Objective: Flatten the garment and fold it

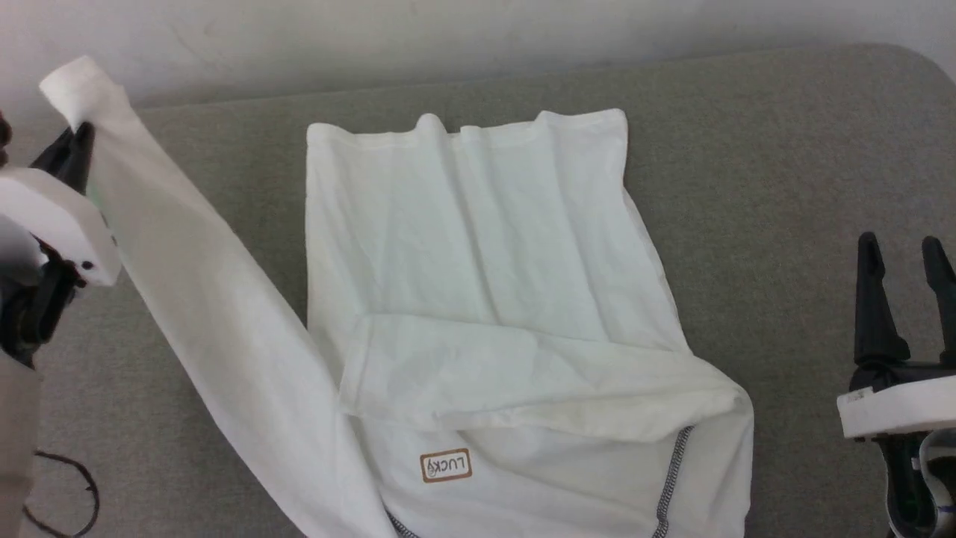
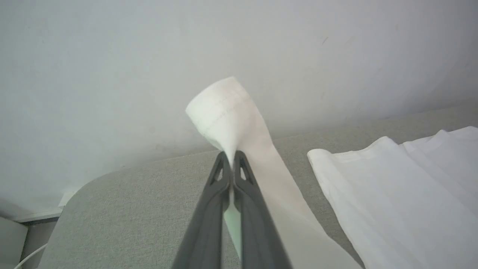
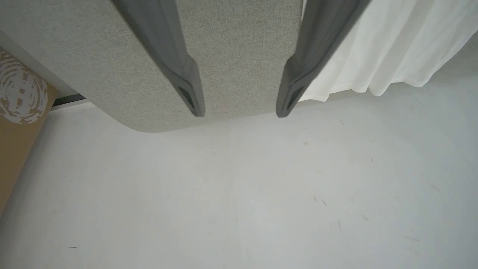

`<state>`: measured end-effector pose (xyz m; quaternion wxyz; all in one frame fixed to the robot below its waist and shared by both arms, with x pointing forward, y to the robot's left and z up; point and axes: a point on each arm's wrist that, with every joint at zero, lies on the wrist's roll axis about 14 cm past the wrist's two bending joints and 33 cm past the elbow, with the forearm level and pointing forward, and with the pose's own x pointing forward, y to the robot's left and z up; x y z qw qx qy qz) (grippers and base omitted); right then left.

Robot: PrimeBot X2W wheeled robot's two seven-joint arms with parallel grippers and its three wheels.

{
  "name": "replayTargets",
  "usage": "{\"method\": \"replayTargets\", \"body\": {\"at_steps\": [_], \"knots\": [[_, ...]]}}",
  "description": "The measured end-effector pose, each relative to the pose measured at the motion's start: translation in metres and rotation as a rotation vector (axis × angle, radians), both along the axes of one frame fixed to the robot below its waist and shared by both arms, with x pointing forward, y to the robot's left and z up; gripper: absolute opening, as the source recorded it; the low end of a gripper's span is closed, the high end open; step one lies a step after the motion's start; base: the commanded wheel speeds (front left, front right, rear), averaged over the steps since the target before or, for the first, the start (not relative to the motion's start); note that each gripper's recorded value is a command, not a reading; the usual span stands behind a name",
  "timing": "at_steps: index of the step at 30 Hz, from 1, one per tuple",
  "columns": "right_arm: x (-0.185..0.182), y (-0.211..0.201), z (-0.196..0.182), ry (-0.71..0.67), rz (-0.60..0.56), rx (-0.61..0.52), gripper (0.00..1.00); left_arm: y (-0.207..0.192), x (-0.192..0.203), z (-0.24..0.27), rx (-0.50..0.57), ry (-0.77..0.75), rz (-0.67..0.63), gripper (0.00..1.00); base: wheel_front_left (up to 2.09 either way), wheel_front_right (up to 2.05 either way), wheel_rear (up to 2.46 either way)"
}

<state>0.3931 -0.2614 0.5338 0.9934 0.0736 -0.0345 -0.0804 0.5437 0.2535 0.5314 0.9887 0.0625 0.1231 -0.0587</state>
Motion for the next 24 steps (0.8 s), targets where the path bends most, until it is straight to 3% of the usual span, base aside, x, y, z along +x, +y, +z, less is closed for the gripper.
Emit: {"method": "replayTargets", "body": {"at_steps": [6, 12, 17, 24], "knots": [[-0.002, 0.017, 0.009, -0.032, 0.052, 0.035, 1.0, -0.03, -0.036, 0.063, -0.049, -0.183, -0.053, 0.0, 0.0, 0.0, 0.0], [-0.002, 0.03, 0.023, -0.069, 0.091, 0.043, 1.0, -0.092, -0.078, 0.112, -0.14, -0.306, -0.168, 0.0, 0.0, 0.0, 0.0], [-0.006, 0.029, 0.033, -0.099, 0.091, 0.048, 1.0, -0.154, -0.104, 0.116, -0.21, -0.297, -0.301, 0.0, 0.0, 0.0, 0.0], [-0.018, 0.007, 0.032, -0.096, 0.025, 0.049, 1.0, -0.245, -0.119, 0.082, -0.305, -0.177, -0.471, 0.0, 0.0, 0.0, 0.0]]}}
